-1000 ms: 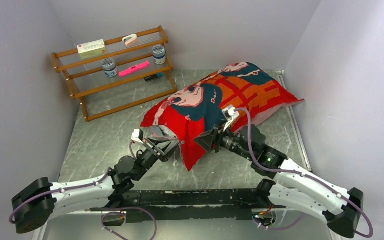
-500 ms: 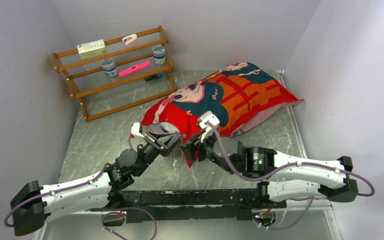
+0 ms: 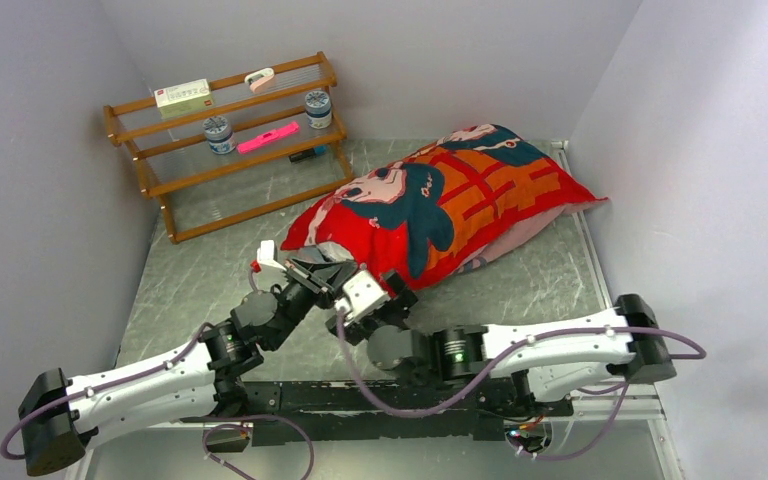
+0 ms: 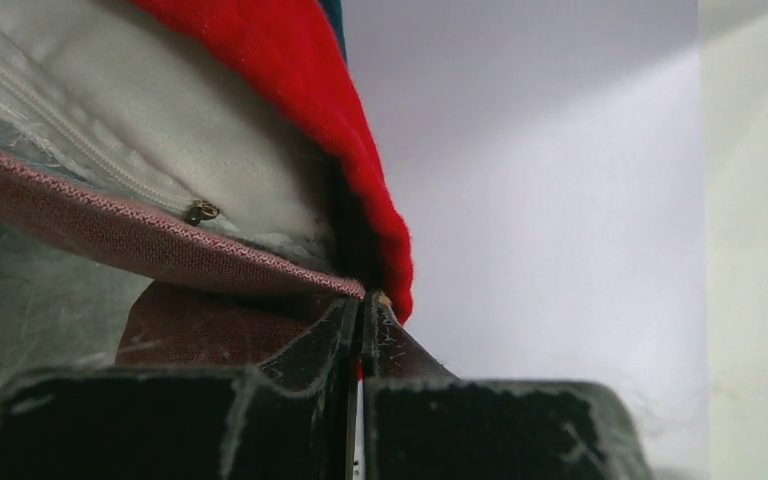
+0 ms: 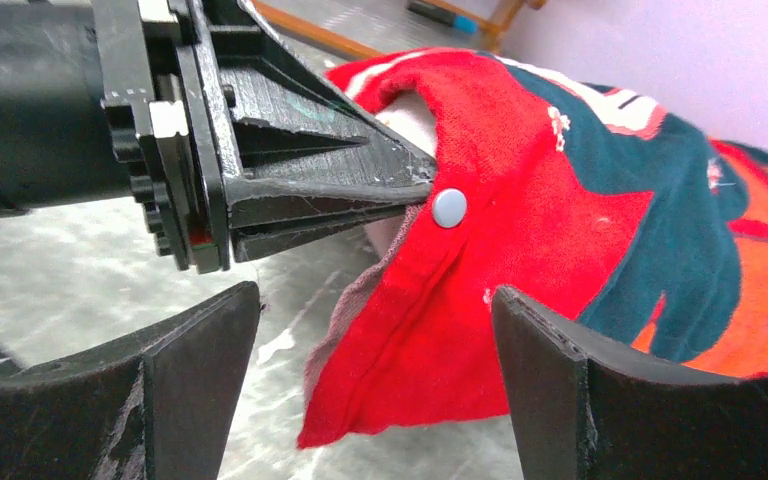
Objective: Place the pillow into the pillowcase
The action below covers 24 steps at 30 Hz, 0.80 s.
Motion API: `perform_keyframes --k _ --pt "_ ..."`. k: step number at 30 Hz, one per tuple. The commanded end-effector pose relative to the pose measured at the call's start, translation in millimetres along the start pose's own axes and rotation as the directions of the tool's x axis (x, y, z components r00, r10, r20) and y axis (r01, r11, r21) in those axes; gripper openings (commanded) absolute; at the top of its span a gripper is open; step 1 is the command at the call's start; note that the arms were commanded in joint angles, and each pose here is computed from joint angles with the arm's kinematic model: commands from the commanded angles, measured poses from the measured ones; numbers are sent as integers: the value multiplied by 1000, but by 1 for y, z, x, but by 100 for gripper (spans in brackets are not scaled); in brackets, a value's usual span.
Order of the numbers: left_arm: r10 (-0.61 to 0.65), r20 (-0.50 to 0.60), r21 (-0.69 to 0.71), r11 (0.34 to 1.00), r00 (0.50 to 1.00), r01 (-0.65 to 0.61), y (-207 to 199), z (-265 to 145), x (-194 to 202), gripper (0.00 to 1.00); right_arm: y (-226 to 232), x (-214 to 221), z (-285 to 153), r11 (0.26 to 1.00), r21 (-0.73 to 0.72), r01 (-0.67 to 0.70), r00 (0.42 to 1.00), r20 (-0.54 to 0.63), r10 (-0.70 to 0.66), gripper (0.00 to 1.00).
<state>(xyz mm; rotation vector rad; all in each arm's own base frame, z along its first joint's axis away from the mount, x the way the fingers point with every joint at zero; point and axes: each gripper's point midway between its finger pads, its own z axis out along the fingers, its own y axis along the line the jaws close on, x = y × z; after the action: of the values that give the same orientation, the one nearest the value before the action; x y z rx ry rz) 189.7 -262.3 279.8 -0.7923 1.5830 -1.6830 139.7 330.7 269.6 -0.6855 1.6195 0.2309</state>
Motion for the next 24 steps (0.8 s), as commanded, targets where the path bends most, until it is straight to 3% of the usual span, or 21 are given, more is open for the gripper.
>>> perform_keyframes --k 1,5,6,8,11,19,24 --pt "-64 30 130 990 997 60 -56 -3 -10 5 -13 3 13 965 208 158 987 -16 -159 88" --pt "-64 30 123 991 997 60 -59 -3 -10 5 -18 5 18 953 256 160 986 -5 -164 72" --pt "-61 31 118 991 998 57 -58 -3 -10 5 -20 5 18 955 257 148 988 3 -153 62" --pt "-58 31 110 992 998 55 -59 -3 -10 5 -27 6 17 959 255 121 991 16 -129 28" --pt "-55 30 96 994 998 52 -57 -3 -10 5 -33 9 15 972 218 88 995 37 -98 0" --pt "-13 10 -12 1000 1000 13 -33 -6 -7 5 -51 19 -2 995 20 -97 991 97 94 0" --pt "-82 -7 57 995 997 82 -38 -6 -4 5 -31 18 -5 957 -218 -193 971 96 218 0"
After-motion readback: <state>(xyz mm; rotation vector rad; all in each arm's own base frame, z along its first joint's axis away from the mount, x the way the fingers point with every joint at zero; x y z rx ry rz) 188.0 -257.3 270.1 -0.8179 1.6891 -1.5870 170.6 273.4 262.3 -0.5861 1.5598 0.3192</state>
